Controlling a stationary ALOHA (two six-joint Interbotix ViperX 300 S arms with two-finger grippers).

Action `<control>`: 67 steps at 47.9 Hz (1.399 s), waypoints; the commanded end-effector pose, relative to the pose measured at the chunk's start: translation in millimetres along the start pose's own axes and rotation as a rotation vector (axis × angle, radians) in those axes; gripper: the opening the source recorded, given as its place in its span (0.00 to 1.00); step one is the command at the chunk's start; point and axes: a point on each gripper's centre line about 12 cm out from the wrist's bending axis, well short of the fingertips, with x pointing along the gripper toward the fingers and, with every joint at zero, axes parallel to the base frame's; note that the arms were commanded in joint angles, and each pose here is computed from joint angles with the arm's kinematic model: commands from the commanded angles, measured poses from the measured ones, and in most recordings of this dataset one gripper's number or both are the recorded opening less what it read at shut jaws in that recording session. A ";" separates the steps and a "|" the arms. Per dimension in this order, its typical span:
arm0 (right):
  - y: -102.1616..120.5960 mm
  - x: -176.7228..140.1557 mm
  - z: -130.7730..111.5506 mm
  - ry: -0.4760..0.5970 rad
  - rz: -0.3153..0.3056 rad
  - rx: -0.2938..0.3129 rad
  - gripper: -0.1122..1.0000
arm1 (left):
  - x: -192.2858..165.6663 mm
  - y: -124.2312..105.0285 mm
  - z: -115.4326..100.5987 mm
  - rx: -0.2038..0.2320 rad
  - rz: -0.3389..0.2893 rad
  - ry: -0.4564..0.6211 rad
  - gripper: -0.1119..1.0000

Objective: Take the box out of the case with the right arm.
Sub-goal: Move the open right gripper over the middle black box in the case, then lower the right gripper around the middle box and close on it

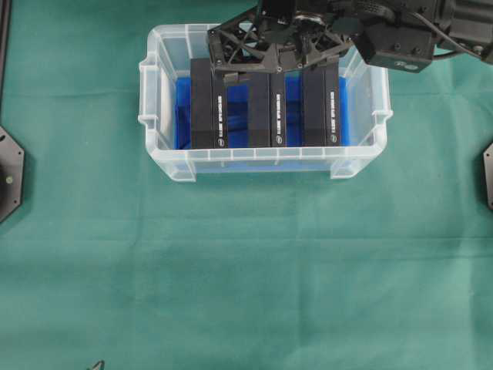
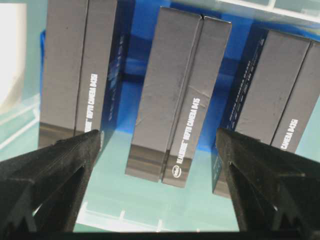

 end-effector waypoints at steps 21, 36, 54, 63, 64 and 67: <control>2.7 -15.9 1.6 -0.010 0.045 0.001 0.94 | -5.2 -0.6 3.6 0.003 -0.003 -0.021 0.10; 2.1 -14.6 1.8 -0.008 0.039 0.003 0.94 | -5.2 -0.8 3.5 0.003 -0.004 -0.021 0.10; 3.5 -9.5 0.6 -0.005 0.030 0.000 0.94 | -5.6 -0.7 3.3 0.003 -0.005 -0.023 0.10; 2.0 -1.2 -1.0 0.000 0.010 -0.002 0.94 | -5.6 -0.7 3.1 0.003 -0.004 -0.021 0.10; 1.4 -0.3 -0.5 0.000 0.007 -0.001 0.94 | -5.6 -0.6 3.3 0.003 -0.003 -0.023 0.10; 0.4 3.5 -1.3 0.003 -0.004 -0.001 0.94 | -5.2 -0.6 3.6 0.003 -0.003 -0.021 0.10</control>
